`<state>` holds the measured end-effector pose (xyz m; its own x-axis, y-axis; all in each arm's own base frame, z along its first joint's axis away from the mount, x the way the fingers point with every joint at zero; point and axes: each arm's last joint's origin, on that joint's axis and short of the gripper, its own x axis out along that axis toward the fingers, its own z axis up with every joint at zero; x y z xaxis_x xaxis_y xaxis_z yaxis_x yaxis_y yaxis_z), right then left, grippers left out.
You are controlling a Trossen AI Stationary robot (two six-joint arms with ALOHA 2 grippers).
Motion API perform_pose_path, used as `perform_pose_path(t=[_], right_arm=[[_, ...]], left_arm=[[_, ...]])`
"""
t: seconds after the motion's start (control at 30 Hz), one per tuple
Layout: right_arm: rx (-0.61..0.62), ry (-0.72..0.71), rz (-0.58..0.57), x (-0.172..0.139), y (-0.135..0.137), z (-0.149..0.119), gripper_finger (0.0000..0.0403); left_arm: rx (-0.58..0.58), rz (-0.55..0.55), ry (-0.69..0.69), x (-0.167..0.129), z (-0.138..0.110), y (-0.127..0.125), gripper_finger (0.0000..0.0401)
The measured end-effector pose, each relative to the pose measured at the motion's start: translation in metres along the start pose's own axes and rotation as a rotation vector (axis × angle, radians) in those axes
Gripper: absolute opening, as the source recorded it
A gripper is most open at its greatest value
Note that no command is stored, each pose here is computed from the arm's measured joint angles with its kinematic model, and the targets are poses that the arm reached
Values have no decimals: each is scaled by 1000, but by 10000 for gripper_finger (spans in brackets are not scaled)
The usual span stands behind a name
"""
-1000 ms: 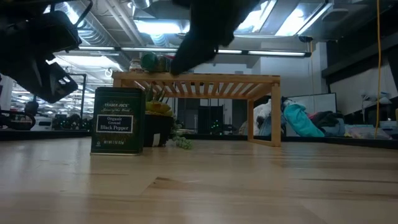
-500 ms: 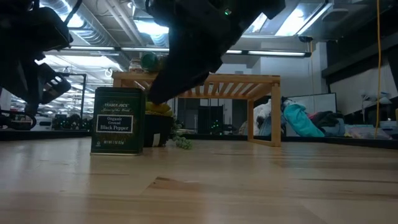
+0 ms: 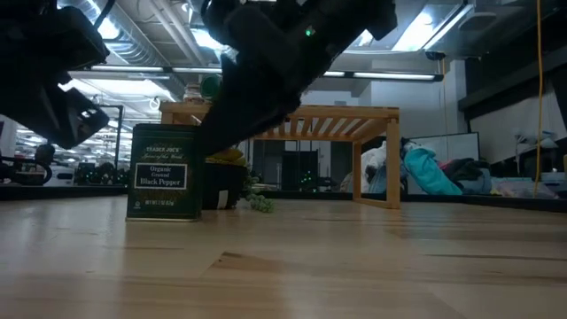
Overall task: Shelf spices
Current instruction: Put the black seasoning can on the shelf
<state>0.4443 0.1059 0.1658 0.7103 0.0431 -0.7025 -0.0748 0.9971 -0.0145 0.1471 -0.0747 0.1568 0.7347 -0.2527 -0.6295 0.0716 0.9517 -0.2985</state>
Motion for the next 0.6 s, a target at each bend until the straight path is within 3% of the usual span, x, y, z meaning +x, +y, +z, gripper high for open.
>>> perform_pose_path(t=[0.6], right_arm=[[11,-82,-20,10,1,2,182]], left_arm=[[72,84,-45,48,-3,-2,86]])
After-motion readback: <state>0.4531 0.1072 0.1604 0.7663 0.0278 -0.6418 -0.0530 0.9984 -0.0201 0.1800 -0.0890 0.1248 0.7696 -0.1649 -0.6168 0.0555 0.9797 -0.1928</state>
